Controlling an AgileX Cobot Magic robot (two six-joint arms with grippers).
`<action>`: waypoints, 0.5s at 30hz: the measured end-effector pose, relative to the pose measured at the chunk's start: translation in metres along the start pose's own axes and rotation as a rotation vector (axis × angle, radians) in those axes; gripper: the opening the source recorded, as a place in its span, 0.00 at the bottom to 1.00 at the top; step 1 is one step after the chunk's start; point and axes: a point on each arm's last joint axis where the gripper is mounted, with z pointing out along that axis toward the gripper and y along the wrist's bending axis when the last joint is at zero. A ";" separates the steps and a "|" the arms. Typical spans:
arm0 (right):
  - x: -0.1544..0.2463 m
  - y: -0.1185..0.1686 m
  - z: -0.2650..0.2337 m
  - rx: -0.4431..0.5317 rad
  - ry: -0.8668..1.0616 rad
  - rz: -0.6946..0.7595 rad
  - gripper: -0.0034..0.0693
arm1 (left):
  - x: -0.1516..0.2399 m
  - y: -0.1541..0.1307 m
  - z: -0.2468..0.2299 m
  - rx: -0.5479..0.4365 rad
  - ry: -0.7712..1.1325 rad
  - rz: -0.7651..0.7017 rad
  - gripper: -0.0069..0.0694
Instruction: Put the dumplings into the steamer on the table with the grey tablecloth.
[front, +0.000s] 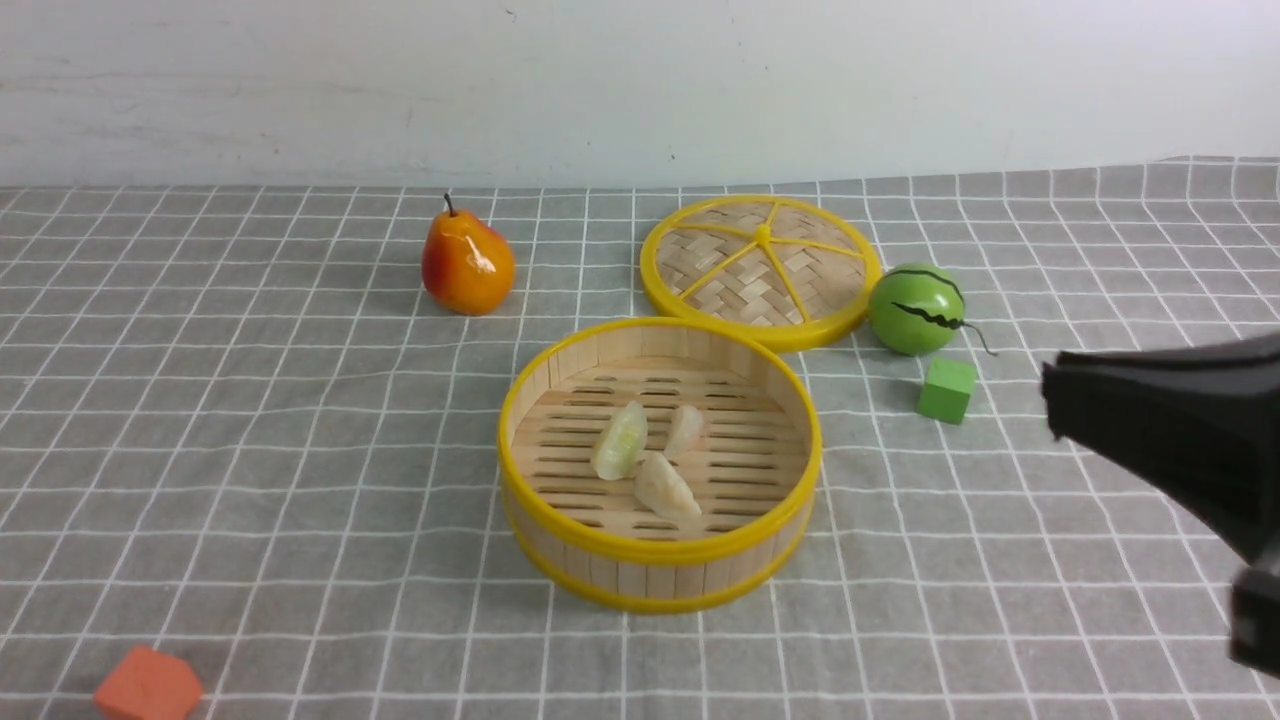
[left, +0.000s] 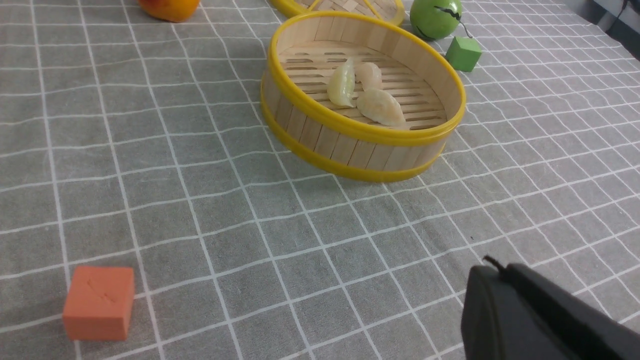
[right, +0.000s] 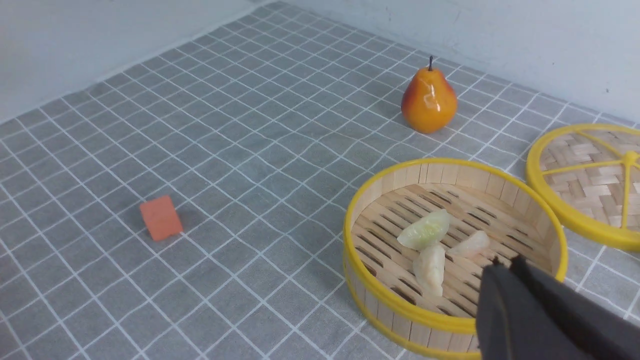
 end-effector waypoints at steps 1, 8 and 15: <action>0.002 0.000 -0.006 -0.001 -0.011 0.000 0.02 | 0.000 0.000 0.000 0.000 0.000 0.000 0.08; 0.013 0.000 -0.021 -0.003 -0.012 -0.001 0.02 | 0.000 0.000 0.000 0.000 0.000 0.000 0.09; 0.017 -0.001 -0.020 -0.001 0.006 -0.004 0.03 | 0.000 0.000 0.000 0.000 0.000 0.000 0.10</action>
